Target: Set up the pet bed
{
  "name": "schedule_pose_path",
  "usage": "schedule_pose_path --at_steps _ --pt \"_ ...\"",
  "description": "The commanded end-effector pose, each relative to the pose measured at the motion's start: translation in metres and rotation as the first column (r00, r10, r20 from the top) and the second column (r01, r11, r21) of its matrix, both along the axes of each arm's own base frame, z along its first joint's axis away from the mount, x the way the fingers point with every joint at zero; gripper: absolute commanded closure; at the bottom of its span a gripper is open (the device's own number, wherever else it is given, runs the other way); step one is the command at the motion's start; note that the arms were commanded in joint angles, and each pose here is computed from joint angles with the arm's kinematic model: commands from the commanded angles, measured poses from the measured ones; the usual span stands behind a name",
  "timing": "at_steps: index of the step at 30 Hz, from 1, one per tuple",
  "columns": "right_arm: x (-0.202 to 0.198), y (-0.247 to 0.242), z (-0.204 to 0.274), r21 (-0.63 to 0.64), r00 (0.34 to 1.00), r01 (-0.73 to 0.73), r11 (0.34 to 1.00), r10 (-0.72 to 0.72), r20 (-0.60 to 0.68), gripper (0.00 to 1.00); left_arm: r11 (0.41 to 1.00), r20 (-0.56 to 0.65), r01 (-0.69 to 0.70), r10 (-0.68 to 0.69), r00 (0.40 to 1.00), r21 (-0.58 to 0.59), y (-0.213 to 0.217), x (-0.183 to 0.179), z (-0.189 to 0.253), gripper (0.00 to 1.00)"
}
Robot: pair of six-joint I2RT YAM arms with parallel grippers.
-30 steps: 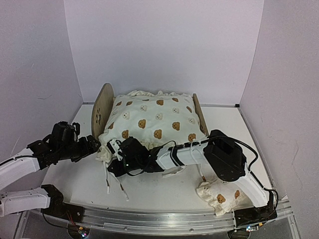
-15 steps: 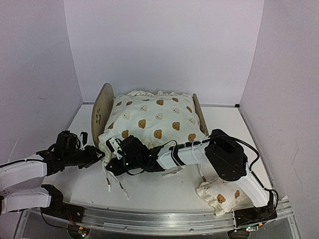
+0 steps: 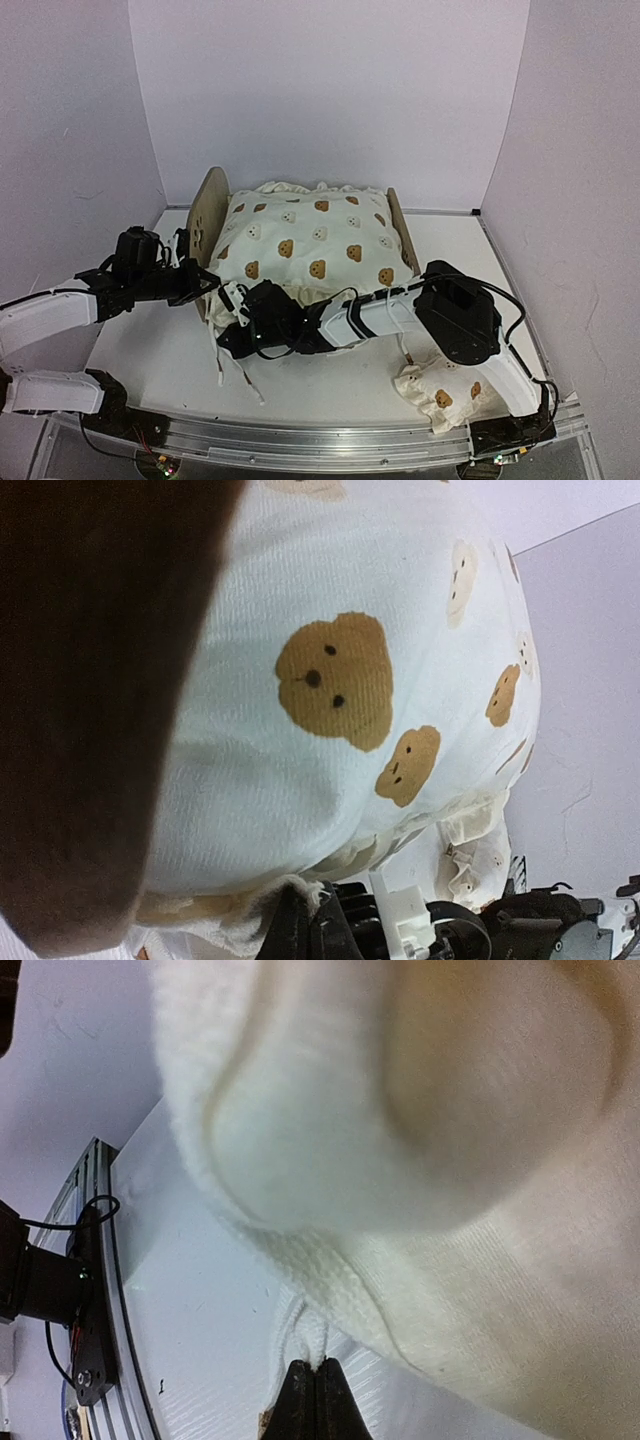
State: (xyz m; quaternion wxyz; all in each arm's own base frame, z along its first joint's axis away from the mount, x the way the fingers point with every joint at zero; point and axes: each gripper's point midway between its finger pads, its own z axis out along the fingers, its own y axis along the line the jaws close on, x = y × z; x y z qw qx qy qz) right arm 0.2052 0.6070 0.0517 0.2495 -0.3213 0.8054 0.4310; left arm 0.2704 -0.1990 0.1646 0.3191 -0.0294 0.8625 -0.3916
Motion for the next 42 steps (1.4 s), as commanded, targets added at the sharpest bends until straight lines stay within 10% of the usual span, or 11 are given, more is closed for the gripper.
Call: schedule_pose_path --at_steps 1,25,35,42 --pt "0.012 0.006 0.079 0.174 0.994 0.072 0.982 -0.086 0.073 1.00 0.991 0.033 0.135 -0.134 0.990 -0.019 -0.030 -0.001 0.012 1.00" --pt "0.042 0.002 0.086 0.105 0.965 0.147 0.984 -0.166 0.204 0.98 0.996 0.079 0.068 -0.072 0.994 0.050 -0.010 -0.011 0.012 1.00" --pt "0.028 0.010 0.077 0.092 0.978 0.044 0.995 -0.062 0.200 0.97 0.997 0.018 -0.058 0.059 0.998 -0.057 0.020 -0.045 0.005 0.48" --pt "0.025 0.013 0.075 0.102 0.982 0.036 0.994 -0.054 0.179 0.97 0.979 -0.091 -0.193 0.187 0.978 -0.069 0.044 -0.060 -0.019 0.53"
